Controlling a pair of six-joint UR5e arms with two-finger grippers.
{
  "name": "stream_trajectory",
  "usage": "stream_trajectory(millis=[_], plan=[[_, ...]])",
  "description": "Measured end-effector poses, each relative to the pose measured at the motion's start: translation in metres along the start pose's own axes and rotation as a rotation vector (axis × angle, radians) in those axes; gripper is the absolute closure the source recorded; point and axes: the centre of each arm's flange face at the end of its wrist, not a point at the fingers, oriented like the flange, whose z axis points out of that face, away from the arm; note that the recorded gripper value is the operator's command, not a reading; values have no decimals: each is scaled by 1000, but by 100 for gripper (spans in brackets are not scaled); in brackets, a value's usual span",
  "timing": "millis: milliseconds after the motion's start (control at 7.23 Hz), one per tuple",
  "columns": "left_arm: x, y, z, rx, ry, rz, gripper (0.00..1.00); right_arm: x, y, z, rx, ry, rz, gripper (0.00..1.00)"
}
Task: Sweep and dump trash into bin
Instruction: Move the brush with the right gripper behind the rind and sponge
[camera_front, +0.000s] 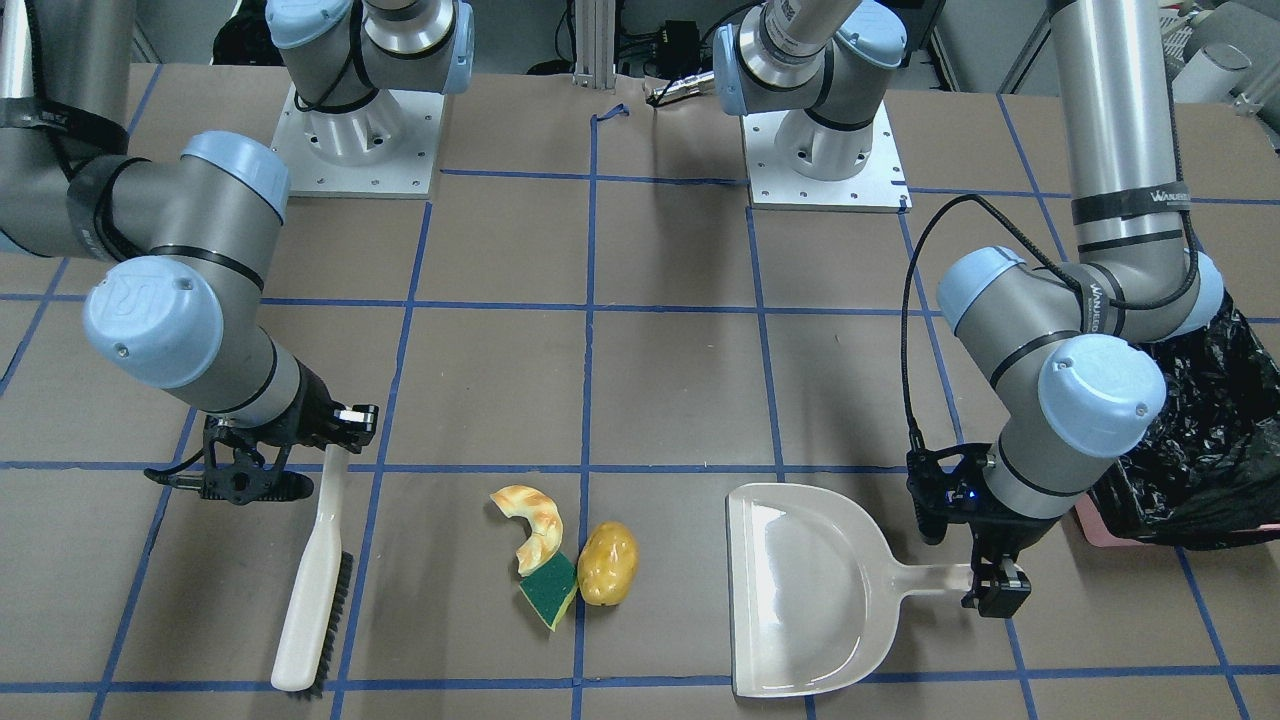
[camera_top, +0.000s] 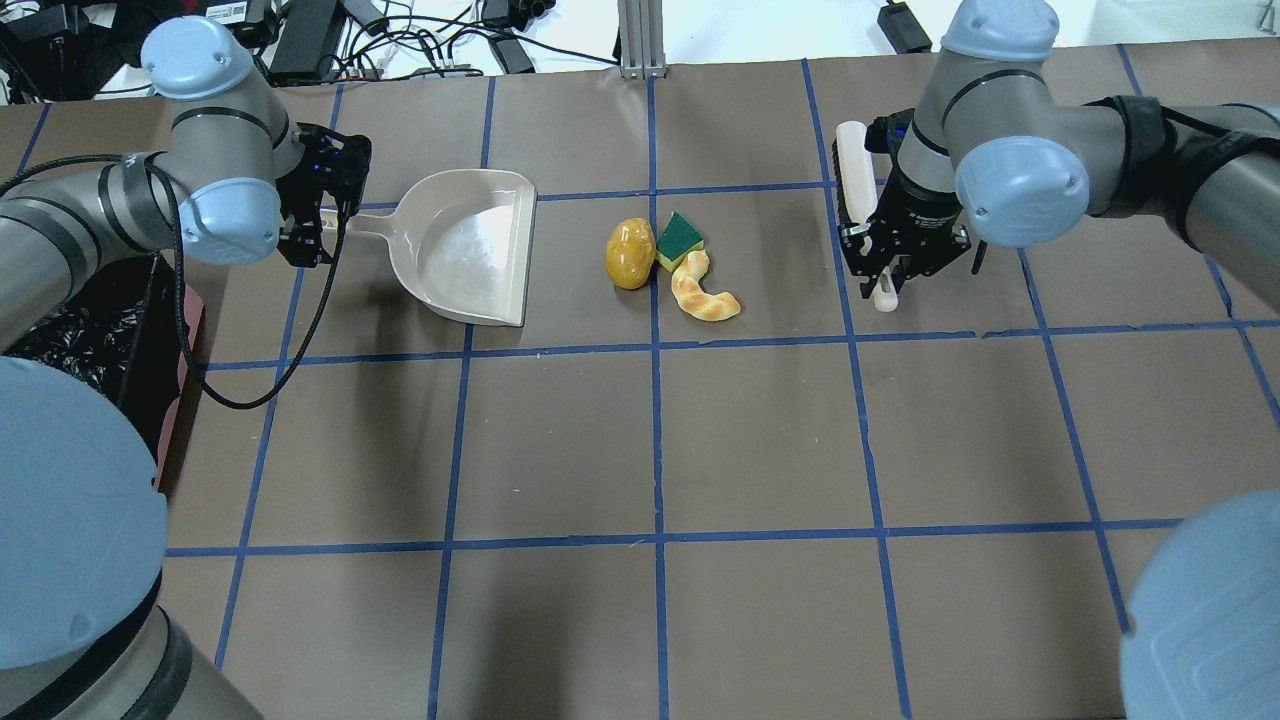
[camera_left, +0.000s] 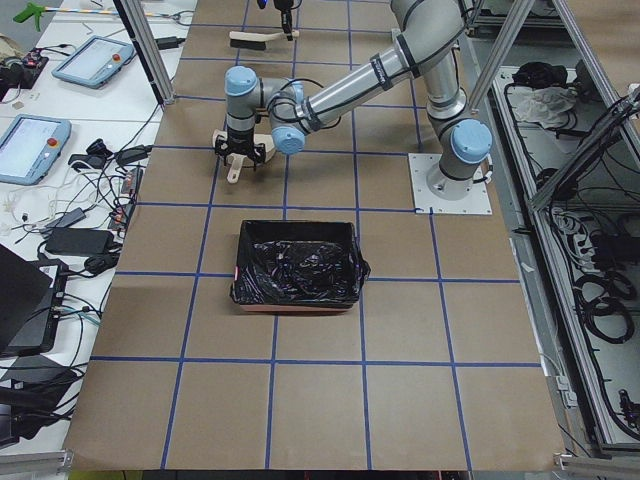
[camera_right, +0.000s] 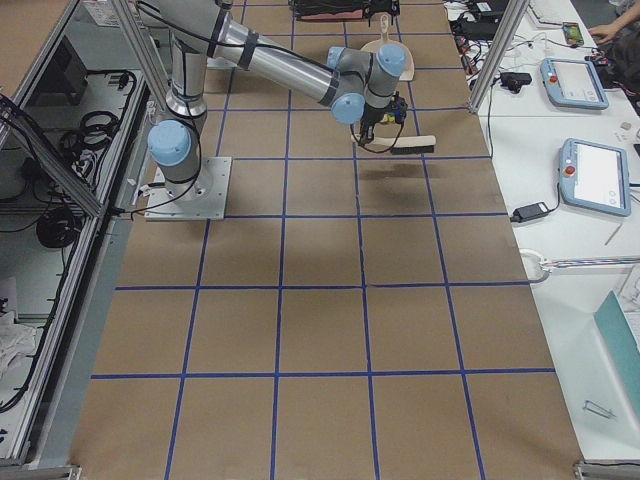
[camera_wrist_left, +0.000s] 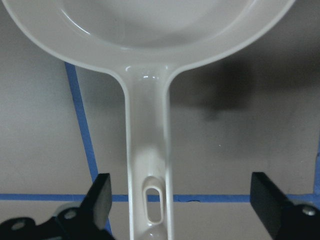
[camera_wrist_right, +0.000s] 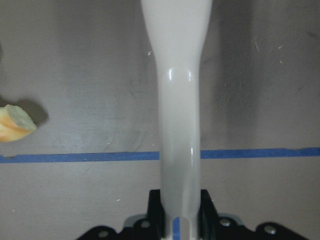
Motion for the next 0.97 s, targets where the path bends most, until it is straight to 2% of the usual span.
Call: stream_trajectory(millis=[138, 277, 415, 553, 692, 968], plan=[[-1, 0, 9, 2, 8, 0, 0, -18, 4, 1, -2, -11, 18, 100], [-1, 2, 17, 4, 17, -4, 9, -39, 11, 3, -8, -24, 29, 100], [-1, 3, 23, 5, 23, -9, 51, -58, 18, 5, -17, -37, 25, 100], [-1, 3, 25, 5, 25, -10, 86, -70, 25, 6, -31, -42, 24, 100], [-3, 4, 24, 4, 20, -9, 96, -74, 30, 7, -53, -43, 26, 100], [-6, 5, 20, 1, 11, -9, 98, -78, 41, 7, -96, -58, 27, 100]])
